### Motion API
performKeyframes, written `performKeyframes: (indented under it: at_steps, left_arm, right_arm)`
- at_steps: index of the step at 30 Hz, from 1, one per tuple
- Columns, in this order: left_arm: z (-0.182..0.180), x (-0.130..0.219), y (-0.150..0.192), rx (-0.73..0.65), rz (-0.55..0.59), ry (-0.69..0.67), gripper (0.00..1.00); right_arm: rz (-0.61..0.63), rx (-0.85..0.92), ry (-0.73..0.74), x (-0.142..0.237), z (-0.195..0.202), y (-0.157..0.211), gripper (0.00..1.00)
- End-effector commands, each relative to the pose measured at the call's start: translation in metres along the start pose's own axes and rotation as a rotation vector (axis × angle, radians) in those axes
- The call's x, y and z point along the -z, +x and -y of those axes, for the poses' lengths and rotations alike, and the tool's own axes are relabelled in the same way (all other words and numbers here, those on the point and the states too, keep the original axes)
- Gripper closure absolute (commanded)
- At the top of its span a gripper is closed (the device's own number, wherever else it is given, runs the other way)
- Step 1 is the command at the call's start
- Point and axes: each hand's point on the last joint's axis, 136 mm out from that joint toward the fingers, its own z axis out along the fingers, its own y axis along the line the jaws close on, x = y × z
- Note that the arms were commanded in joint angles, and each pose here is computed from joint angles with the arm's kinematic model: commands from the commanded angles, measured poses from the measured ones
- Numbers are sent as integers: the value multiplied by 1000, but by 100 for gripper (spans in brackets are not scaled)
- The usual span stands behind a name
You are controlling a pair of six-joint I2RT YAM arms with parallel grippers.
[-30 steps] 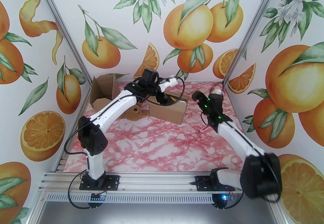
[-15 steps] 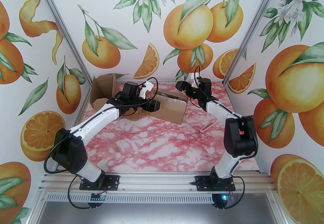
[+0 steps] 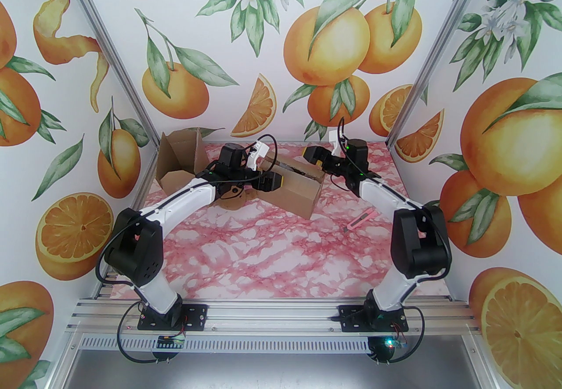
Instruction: Unpack the express box
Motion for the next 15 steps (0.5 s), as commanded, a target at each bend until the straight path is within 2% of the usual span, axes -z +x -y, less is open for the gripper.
performKeyframes:
  at_steps: [1,8,15]
  left_arm:
    - [-6,-10,18,-31,-49,0,0]
    - [-12,-18,7,-128,-44,-16,0]
    - [-7,-25,-10,-166,-28,18,0]
  right_arm:
    - [-38,-23,-40,4,-13,20,8]
    - [-30,-53,-111,20,-25,39,11]
    - [-20,-67,-95,39,-28,57,13]
